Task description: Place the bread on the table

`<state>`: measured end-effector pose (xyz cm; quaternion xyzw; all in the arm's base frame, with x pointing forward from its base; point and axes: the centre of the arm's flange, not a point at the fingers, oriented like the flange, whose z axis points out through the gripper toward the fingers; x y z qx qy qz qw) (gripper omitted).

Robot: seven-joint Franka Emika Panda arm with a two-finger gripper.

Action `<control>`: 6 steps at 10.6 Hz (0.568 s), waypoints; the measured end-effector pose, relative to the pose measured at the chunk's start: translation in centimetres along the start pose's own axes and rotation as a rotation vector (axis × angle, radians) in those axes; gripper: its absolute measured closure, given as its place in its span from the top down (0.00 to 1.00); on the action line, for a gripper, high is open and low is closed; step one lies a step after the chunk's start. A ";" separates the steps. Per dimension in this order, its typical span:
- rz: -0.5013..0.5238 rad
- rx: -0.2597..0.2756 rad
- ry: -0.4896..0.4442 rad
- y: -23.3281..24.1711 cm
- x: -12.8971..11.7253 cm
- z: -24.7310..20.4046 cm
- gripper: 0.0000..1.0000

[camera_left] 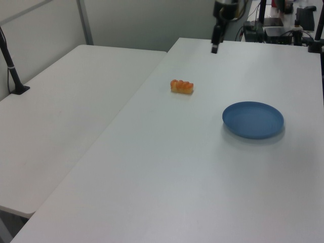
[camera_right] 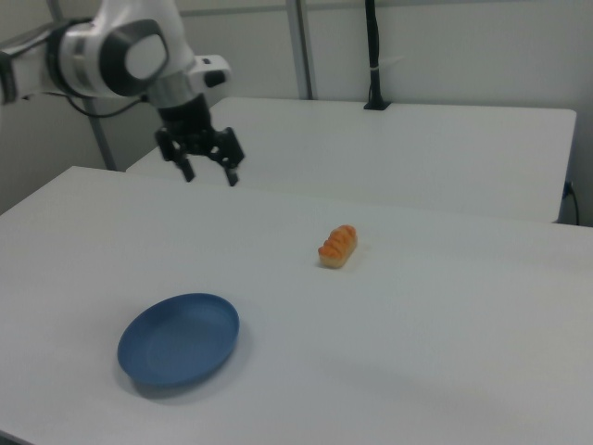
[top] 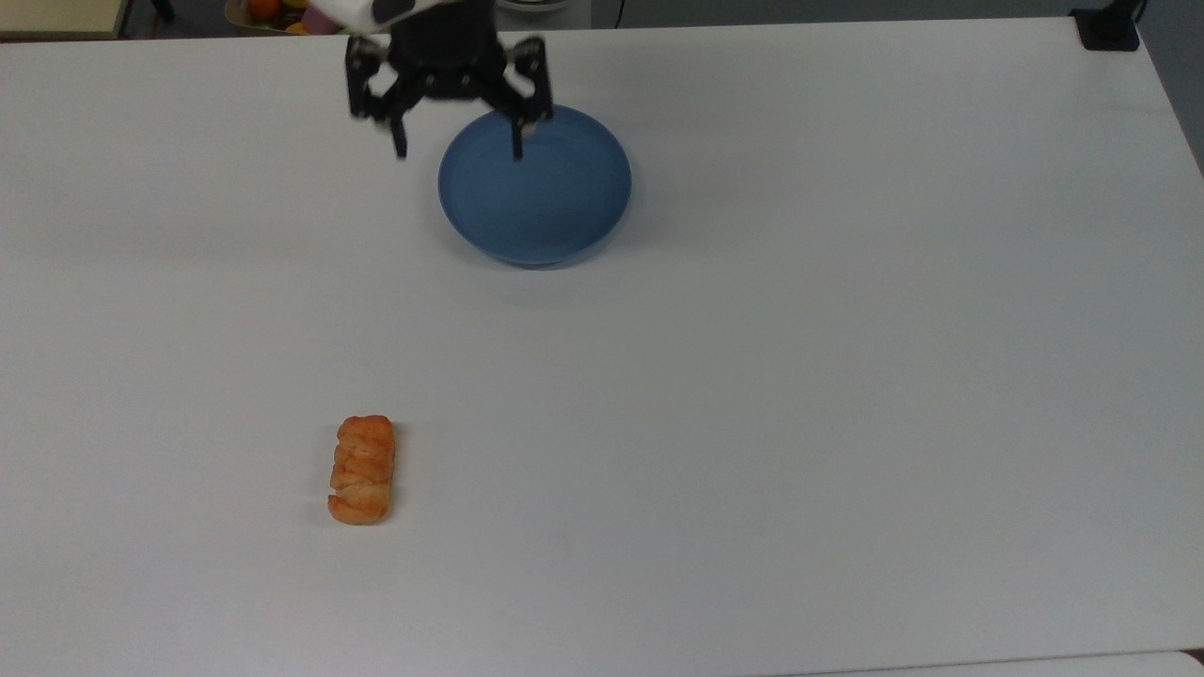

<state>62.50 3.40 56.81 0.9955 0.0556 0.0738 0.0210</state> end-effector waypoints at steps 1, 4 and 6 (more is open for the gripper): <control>-0.002 -0.001 -0.046 -0.7 -1.8 -1.2 1.00; 0.012 -0.004 -0.127 -0.1 -6.0 -2.8 1.00; 0.039 0.001 -0.161 1.4 -8.1 -3.7 1.00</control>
